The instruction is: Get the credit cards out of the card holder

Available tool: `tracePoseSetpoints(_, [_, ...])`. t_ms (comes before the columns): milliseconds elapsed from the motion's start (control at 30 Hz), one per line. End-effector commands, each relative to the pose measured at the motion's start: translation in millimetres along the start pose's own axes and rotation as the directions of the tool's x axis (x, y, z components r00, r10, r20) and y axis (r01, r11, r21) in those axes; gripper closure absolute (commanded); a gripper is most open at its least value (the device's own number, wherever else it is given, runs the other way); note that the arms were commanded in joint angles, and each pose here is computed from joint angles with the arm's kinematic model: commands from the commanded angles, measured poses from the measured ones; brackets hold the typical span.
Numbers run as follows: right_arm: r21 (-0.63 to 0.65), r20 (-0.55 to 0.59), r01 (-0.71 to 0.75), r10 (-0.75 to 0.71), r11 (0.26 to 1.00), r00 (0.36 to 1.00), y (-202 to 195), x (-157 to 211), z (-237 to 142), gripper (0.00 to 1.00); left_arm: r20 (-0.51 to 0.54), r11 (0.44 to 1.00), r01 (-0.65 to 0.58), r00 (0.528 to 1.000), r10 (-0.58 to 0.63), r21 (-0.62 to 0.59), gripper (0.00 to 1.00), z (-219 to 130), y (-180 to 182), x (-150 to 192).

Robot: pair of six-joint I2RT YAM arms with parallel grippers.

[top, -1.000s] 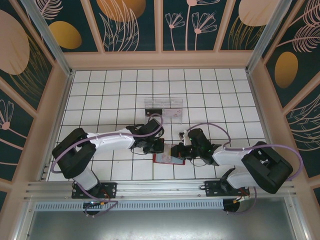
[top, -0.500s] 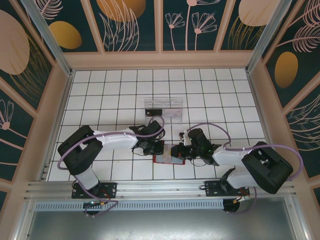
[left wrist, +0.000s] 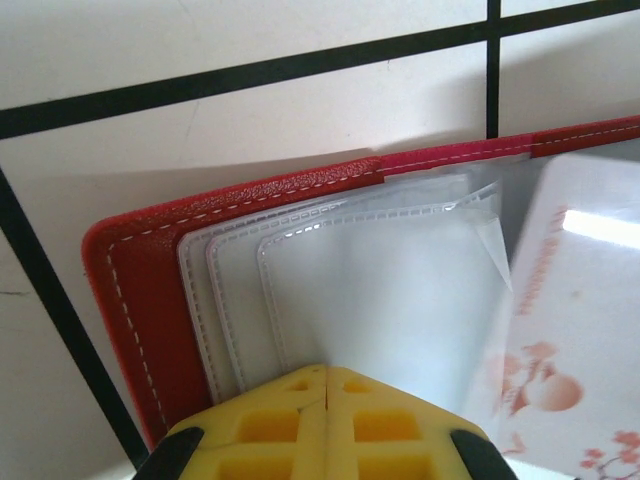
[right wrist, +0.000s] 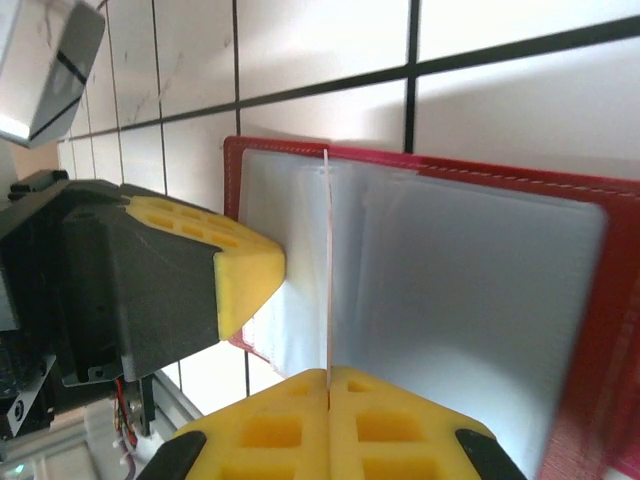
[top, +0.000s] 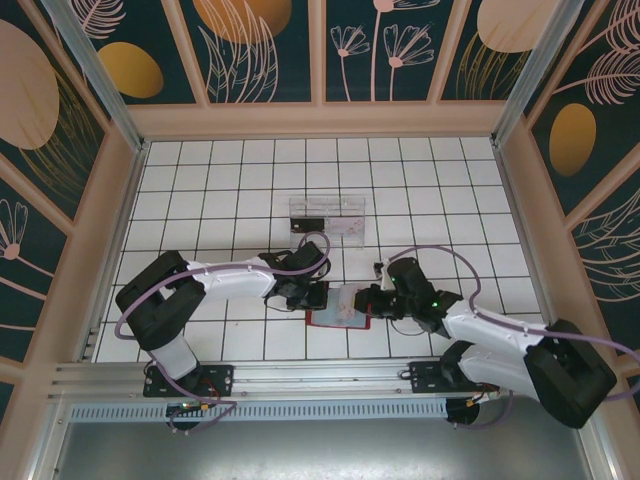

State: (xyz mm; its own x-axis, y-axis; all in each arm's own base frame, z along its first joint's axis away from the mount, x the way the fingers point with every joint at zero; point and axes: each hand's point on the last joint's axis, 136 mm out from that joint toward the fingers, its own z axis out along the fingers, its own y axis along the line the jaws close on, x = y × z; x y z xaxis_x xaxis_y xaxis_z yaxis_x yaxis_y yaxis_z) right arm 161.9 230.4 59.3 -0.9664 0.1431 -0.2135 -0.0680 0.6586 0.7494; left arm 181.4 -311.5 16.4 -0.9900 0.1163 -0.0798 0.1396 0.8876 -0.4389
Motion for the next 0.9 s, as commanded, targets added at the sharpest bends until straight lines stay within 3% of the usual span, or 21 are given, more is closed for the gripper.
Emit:
tracePoseSetpoints(0, [0.107,0.045,-0.027,0.022,0.994,0.999,-18.7,-5.2,-13.7,0.94,-0.064,0.989,0.011,0.998,-0.021,-0.149,0.95,9.6,37.6,19.7])
tracePoseSetpoints(233, [0.166,0.13,-0.002,-0.02,0.986,0.991,-13.0,-25.3,-40.1,0.94,-0.027,0.99,0.011,1.0,-0.015,-0.138,0.93,3.8,31.4,11.4])
tracePoseSetpoints(333, [0.187,0.145,0.049,-0.077,0.981,0.986,-3.9,-38.3,-48.1,0.95,0.041,1.0,0.008,0.999,-0.008,-0.023,0.9,-11.2,4.5,-1.7])
tracePoseSetpoints(567, [0.243,0.102,0.336,-0.369,0.91,0.924,27.3,-70.1,-54.3,1.0,0.164,0.999,-0.003,0.986,-0.003,0.034,0.85,-36.5,-14.7,-24.1])
tracePoseSetpoints(733, [0.258,0.05,0.553,-0.583,0.792,0.811,48.3,-89.9,-56.2,1.0,0.206,0.992,0.003,0.978,-0.029,0.125,0.82,-46.5,-27.5,-31.6])
tracePoseSetpoints(867, [0.205,0.043,0.766,-0.788,0.609,0.615,74.9,-96.2,-61.4,1.0,0.232,0.993,0.011,0.972,-0.038,0.113,0.82,-49.5,-18.7,-38.7])
